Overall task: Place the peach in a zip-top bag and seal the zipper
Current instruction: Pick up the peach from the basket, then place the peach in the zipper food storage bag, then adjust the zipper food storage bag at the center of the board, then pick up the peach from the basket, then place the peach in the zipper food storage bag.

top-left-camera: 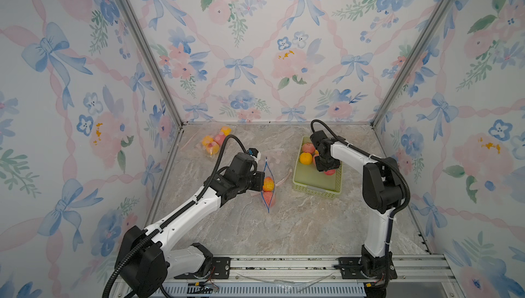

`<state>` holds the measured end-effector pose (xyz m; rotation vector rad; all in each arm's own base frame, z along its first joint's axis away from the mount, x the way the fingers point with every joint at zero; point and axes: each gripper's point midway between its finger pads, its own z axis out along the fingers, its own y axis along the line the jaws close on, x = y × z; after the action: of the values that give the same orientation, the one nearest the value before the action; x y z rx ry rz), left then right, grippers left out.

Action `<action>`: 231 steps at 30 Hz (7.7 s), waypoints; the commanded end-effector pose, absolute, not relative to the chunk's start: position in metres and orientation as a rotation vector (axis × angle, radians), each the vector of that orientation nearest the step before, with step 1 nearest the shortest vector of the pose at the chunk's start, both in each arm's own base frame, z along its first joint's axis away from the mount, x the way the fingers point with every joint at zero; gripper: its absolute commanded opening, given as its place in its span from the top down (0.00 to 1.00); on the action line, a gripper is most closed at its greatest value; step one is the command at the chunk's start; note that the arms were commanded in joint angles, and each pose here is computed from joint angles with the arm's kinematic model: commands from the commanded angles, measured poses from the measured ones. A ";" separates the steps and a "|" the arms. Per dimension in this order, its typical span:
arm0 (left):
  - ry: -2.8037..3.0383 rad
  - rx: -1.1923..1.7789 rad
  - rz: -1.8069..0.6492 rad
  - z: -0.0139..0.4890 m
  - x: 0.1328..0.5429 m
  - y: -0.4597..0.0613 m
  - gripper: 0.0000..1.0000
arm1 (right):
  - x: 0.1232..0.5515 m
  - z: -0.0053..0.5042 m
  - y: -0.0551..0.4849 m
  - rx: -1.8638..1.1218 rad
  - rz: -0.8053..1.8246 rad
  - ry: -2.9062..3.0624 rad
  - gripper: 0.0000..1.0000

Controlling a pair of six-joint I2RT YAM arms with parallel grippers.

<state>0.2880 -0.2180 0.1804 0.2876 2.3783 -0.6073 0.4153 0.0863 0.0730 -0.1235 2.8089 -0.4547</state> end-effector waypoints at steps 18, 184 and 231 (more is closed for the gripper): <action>2.379 0.262 -0.648 0.176 0.287 -0.219 1.00 | 0.299 0.267 0.308 -0.281 0.771 2.231 0.60; 2.337 0.086 -0.993 0.182 0.274 -0.221 1.00 | 0.469 0.055 0.112 0.236 0.172 2.706 0.23; 2.307 0.084 -1.017 0.184 0.279 -0.226 1.00 | 0.234 0.236 0.374 -0.470 0.839 2.216 0.49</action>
<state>0.2776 -0.2223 0.1854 0.0835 2.3138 -0.9988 0.2321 0.3589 0.2341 -0.4953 2.2451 0.7971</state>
